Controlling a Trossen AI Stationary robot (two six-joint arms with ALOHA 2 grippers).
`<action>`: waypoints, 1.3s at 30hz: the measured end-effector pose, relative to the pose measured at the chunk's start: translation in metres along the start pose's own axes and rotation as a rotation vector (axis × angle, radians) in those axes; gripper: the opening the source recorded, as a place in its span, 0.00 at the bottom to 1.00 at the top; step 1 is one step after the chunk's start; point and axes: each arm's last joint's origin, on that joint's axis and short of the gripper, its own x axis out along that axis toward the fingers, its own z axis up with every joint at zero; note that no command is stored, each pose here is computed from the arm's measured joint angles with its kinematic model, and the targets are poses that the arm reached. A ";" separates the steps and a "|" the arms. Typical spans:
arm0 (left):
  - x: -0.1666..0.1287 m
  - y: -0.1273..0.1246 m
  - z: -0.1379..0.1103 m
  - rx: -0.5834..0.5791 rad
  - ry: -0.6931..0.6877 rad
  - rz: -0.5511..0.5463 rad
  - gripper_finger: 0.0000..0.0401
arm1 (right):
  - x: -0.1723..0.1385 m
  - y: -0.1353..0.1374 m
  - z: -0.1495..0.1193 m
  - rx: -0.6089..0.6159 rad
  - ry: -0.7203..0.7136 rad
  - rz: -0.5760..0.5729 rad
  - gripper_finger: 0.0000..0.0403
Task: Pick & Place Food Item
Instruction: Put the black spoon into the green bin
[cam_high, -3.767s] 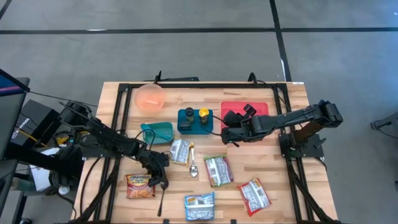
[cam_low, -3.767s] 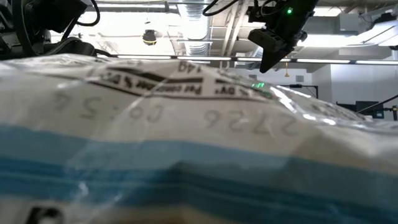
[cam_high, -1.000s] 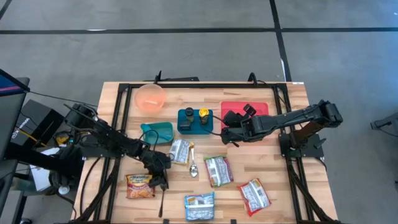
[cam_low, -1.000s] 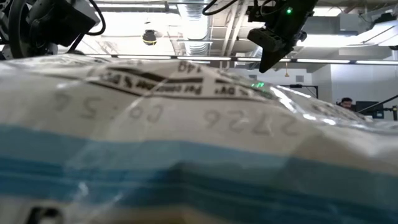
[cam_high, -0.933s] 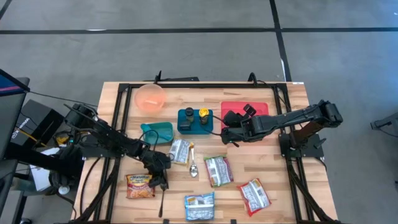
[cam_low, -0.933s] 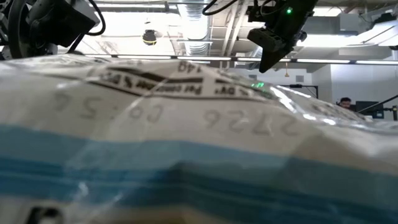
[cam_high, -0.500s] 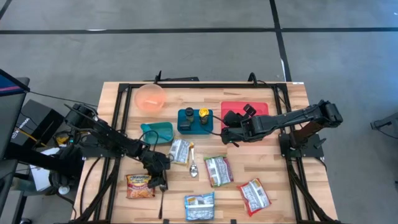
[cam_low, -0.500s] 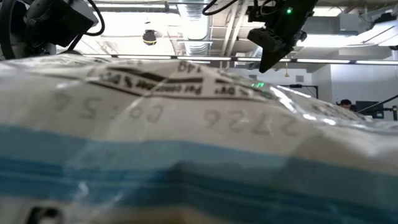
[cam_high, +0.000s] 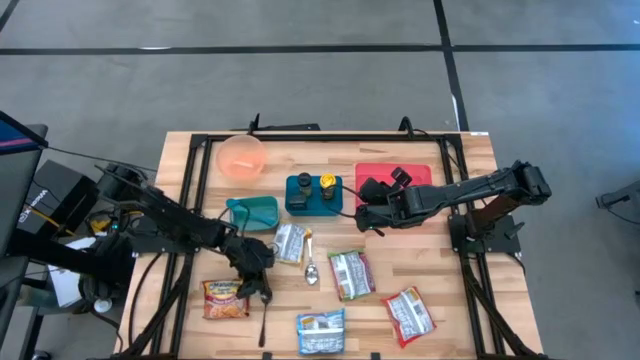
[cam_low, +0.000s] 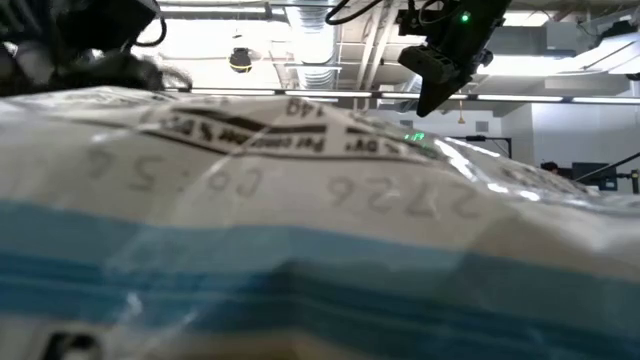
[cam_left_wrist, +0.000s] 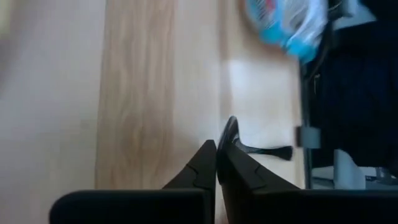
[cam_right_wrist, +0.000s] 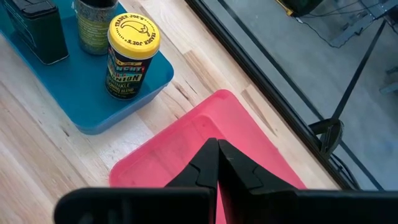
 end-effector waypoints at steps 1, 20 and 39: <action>-0.005 -0.002 0.002 0.016 -0.019 -0.002 0.00 | 0.000 0.000 0.000 -0.001 0.000 0.000 0.00; -0.122 -0.009 0.012 0.074 -0.593 0.338 0.00 | 0.000 0.000 0.000 0.000 -0.002 -0.003 0.00; -0.169 0.013 0.001 -0.176 -0.852 0.591 0.00 | 0.001 0.000 0.001 -0.002 -0.003 -0.003 0.00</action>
